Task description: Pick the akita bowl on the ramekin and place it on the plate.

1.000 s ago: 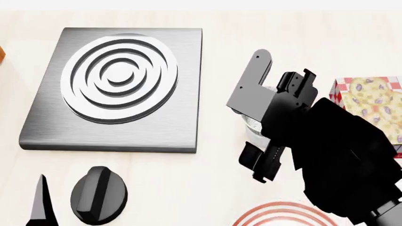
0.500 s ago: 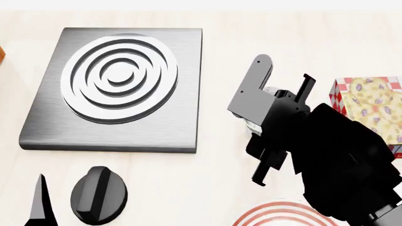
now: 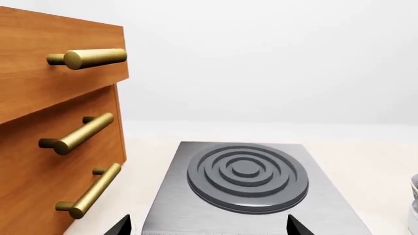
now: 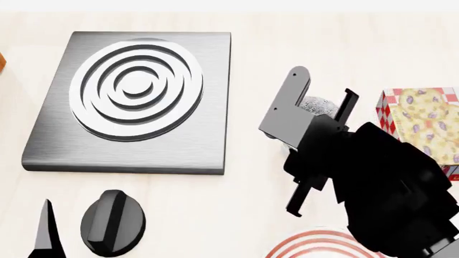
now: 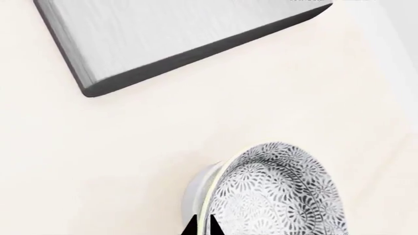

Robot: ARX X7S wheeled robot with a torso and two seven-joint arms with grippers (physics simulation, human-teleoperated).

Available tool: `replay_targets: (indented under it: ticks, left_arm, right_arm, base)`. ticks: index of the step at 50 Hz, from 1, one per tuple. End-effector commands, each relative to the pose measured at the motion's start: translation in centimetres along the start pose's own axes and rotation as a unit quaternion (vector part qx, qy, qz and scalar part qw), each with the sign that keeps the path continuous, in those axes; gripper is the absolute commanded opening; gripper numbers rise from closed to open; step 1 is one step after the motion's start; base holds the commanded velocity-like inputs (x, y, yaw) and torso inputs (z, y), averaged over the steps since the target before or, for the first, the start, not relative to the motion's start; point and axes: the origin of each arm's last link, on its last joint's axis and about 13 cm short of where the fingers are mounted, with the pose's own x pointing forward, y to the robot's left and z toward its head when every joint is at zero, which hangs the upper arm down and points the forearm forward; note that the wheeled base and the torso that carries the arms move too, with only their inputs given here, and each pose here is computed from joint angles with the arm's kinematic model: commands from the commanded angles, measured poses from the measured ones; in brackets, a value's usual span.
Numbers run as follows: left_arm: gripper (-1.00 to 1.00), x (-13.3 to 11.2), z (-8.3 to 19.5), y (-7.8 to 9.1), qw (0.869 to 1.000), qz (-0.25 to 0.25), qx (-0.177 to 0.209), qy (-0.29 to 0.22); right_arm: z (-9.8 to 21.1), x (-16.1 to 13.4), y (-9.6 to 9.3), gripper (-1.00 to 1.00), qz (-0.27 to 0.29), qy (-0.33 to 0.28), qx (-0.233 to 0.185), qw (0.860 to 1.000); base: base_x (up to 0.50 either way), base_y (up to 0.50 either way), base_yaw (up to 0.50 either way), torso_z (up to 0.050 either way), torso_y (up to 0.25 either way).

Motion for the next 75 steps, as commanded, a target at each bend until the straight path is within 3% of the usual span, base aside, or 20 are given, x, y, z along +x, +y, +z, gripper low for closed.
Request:
replay_targets:
  ticks: [1, 36, 64, 75]
  left_arm:
    - [1.00, 0.1, -0.1, 0.0, 1.000, 0.002, 0.000, 0.004]
    - [1.00, 0.0, 0.2, 0.0, 1.000, -0.002, -0.016, 0.000]
    - [1.00, -0.3, 0.6, 0.0, 1.000, -0.004, -0.018, -0.006]
    - [1.00, -0.3, 0.6, 0.1, 1.000, -0.003, -0.018, -0.007]
  right_arm:
    - [0.0, -0.5, -0.4, -1.00, -0.016, -0.001, -0.011, 1.000]
    - [2.6, -6.3, -3.3, -1.00, -0.056, 0.021, -0.042, 0.997]
    - [5.8, -9.7, -4.5, -1.00, -0.043, 0.023, -0.085, 0.995]
    - [6.2, -10.9, -3.8, -1.00, -0.014, 0.032, -0.098, 0.995]
  base:
    - [0.00, 0.00, 0.00, 0.000, 0.000]
    - [0.00, 0.00, 0.00, 0.000, 0.000]
    - [0.00, 0.00, 0.00, 0.000, 0.001]
    - [0.00, 0.00, 0.00, 0.000, 0.000]
